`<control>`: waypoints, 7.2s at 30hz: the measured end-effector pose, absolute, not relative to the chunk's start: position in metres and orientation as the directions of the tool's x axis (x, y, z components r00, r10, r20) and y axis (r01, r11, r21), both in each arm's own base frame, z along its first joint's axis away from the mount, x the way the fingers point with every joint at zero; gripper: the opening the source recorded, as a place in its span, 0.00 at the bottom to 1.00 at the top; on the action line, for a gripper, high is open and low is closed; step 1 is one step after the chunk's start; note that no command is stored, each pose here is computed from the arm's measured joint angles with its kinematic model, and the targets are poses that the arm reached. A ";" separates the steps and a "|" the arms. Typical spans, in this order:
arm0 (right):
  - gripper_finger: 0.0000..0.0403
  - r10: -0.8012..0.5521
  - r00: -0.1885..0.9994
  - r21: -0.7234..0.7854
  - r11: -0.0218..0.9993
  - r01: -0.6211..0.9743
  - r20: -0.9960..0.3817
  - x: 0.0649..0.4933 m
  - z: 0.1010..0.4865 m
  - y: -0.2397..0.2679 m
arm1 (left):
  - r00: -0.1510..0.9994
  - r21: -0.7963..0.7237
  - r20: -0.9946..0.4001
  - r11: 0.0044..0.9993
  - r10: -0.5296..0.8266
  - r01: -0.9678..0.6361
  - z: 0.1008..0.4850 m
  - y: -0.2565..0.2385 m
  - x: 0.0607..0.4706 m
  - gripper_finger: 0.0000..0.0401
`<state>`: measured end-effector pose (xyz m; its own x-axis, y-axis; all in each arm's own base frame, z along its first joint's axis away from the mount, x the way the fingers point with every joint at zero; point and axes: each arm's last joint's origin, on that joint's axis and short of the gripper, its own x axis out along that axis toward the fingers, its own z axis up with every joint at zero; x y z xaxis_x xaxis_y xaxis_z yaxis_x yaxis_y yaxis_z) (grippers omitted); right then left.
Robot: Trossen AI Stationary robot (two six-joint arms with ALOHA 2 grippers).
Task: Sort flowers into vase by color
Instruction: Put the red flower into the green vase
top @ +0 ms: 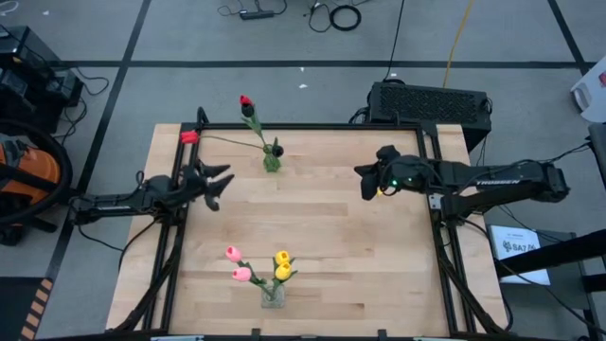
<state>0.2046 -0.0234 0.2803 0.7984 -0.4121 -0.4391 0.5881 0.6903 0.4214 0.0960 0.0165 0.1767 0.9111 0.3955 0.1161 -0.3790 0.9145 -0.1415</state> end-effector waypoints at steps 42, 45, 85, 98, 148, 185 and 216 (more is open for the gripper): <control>0.01 -0.527 0.728 0.263 0.699 0.665 -0.438 0.201 0.279 -0.056 | 0.663 -0.144 0.086 0.668 0.744 -0.730 0.212 0.060 0.122 0.40; 0.01 -0.527 0.728 0.254 0.704 0.663 -0.439 0.201 0.279 -0.056 | 0.672 -0.155 0.118 0.682 0.731 -0.714 0.215 0.061 0.121 0.32; 0.01 -0.530 0.724 0.212 0.722 0.658 -0.442 0.201 0.279 -0.056 | 0.745 0.026 -0.034 0.746 0.666 -0.666 0.269 0.068 0.142 0.09; 0.01 -0.530 0.724 0.210 0.724 0.657 -0.442 0.201 0.279 -0.056 | 0.740 -0.007 0.036 0.741 0.671 -0.671 0.279 0.069 0.142 0.09; 0.01 -0.531 0.724 0.210 0.723 0.658 -0.441 0.201 0.279 -0.056 | 0.724 0.010 -0.205 0.741 0.659 -0.672 0.262 0.062 0.126 0.35; 0.01 -0.530 0.724 0.210 0.723 0.658 -0.441 0.201 0.279 -0.056 | 0.735 -0.025 -0.072 0.736 0.674 -0.677 0.275 0.070 0.124 0.09; 0.01 -0.530 0.722 0.191 0.731 0.655 -0.445 0.201 0.278 -0.056 | 0.672 -0.017 -0.312 0.703 0.672 -0.711 0.335 0.117 0.172 0.01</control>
<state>0.2007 -0.0561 0.2782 0.7219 -0.5299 -0.4450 0.6547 0.7313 0.1913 0.1724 0.1168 0.3347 0.6716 0.6721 -0.3118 -0.7112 0.7027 -0.0170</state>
